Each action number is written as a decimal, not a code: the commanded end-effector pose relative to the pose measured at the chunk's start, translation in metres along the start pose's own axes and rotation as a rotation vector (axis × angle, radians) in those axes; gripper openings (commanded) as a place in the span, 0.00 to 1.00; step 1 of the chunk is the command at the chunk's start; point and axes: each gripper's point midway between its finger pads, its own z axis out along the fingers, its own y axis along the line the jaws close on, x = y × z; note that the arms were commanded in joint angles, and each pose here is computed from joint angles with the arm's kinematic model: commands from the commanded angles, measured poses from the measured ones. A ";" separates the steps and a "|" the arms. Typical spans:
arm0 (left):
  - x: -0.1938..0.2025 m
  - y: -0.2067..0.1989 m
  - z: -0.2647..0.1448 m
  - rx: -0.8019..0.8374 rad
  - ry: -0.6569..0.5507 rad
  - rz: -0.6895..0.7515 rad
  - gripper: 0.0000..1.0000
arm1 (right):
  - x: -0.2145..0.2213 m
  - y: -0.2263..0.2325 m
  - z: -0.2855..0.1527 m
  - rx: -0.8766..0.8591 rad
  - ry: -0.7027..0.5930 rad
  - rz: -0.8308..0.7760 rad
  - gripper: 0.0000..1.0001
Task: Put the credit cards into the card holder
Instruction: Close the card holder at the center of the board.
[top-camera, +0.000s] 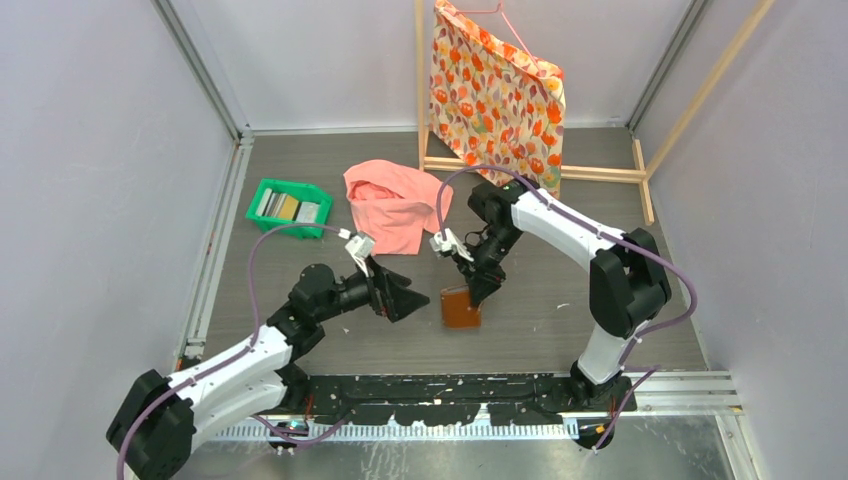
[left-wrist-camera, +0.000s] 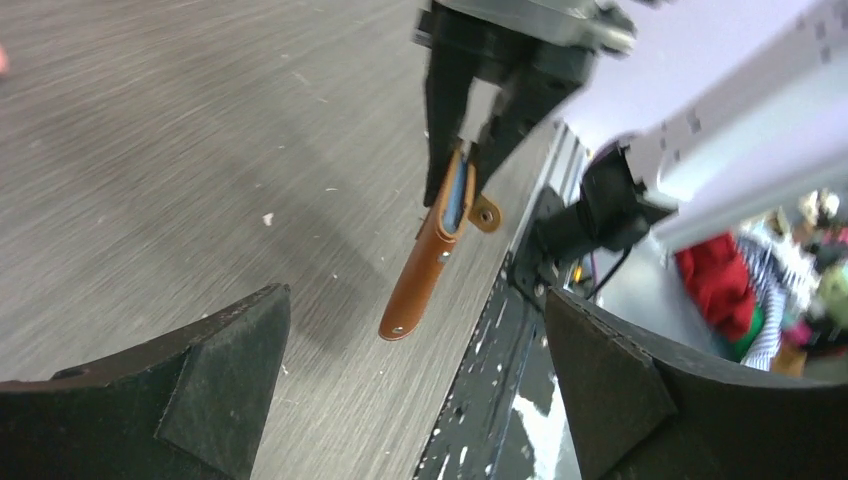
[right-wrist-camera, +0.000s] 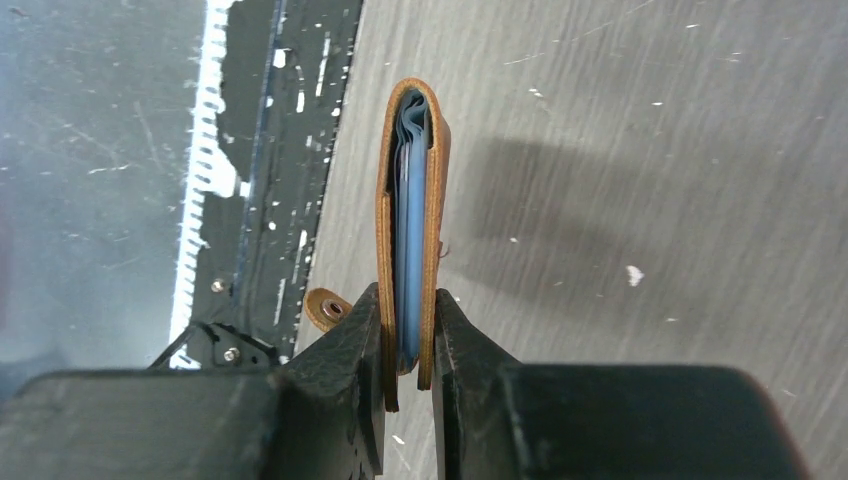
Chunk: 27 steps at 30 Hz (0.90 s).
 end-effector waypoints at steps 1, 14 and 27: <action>0.006 -0.032 0.004 0.217 0.012 0.314 0.99 | -0.016 0.024 -0.011 -0.069 -0.060 -0.020 0.04; 0.041 -0.044 0.048 0.282 0.108 0.417 0.91 | -0.018 0.028 -0.008 -0.135 -0.086 -0.003 0.06; 0.042 -0.043 0.071 0.316 0.101 0.396 0.68 | -0.020 0.029 -0.007 -0.142 -0.096 0.002 0.07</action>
